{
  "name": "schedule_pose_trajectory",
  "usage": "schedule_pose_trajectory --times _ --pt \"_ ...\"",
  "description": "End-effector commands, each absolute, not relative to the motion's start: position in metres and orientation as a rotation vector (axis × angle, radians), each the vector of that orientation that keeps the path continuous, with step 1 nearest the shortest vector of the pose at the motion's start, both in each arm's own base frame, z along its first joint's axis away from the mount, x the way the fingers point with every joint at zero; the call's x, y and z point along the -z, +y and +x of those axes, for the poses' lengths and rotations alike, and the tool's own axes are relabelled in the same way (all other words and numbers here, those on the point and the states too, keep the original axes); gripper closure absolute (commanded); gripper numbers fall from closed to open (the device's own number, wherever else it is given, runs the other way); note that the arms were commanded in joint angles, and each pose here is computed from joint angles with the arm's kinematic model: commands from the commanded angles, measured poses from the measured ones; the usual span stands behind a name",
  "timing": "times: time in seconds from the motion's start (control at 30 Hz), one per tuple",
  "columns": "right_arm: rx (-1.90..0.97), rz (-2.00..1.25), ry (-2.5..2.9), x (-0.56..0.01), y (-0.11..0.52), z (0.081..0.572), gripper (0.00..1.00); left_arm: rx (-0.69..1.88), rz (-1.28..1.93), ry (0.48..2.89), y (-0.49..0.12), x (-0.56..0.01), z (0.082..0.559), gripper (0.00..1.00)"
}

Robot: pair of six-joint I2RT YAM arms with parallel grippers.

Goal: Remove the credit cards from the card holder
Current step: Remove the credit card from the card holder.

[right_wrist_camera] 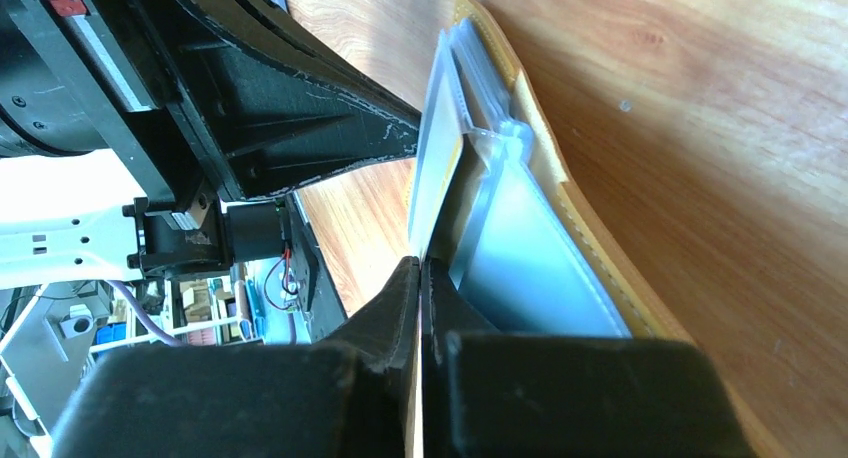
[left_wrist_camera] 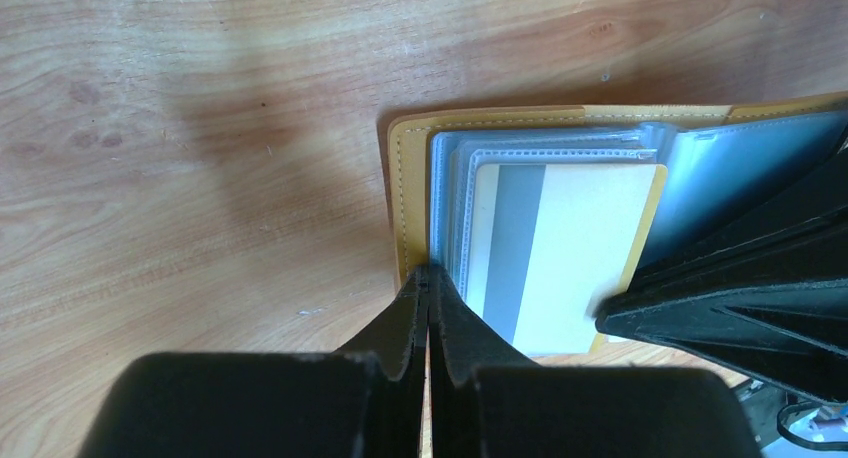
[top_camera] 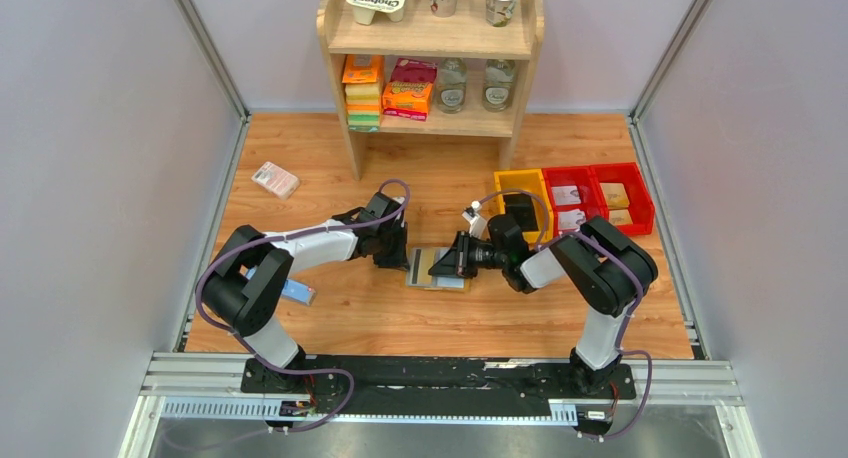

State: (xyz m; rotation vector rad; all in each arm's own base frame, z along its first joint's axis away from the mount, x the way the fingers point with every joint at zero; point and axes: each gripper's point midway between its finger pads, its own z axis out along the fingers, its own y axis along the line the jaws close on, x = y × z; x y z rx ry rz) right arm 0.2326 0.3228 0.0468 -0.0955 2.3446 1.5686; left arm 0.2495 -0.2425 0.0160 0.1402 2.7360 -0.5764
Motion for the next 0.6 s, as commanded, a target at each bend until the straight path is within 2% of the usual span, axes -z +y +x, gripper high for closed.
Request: schedule_pose_trajectory --times 0.0,0.3,0.57 --pt "-1.613 -0.151 2.293 -0.057 0.322 0.229 1.0 0.383 0.172 2.9 -0.211 0.034 0.215 1.0" --pt "-1.578 -0.099 2.321 -0.045 0.302 0.227 1.0 0.388 0.174 2.907 -0.211 0.036 0.214 1.0" --pt "-1.574 -0.067 2.34 -0.04 0.295 0.225 0.95 0.395 0.168 2.91 -0.212 0.036 0.212 1.0"
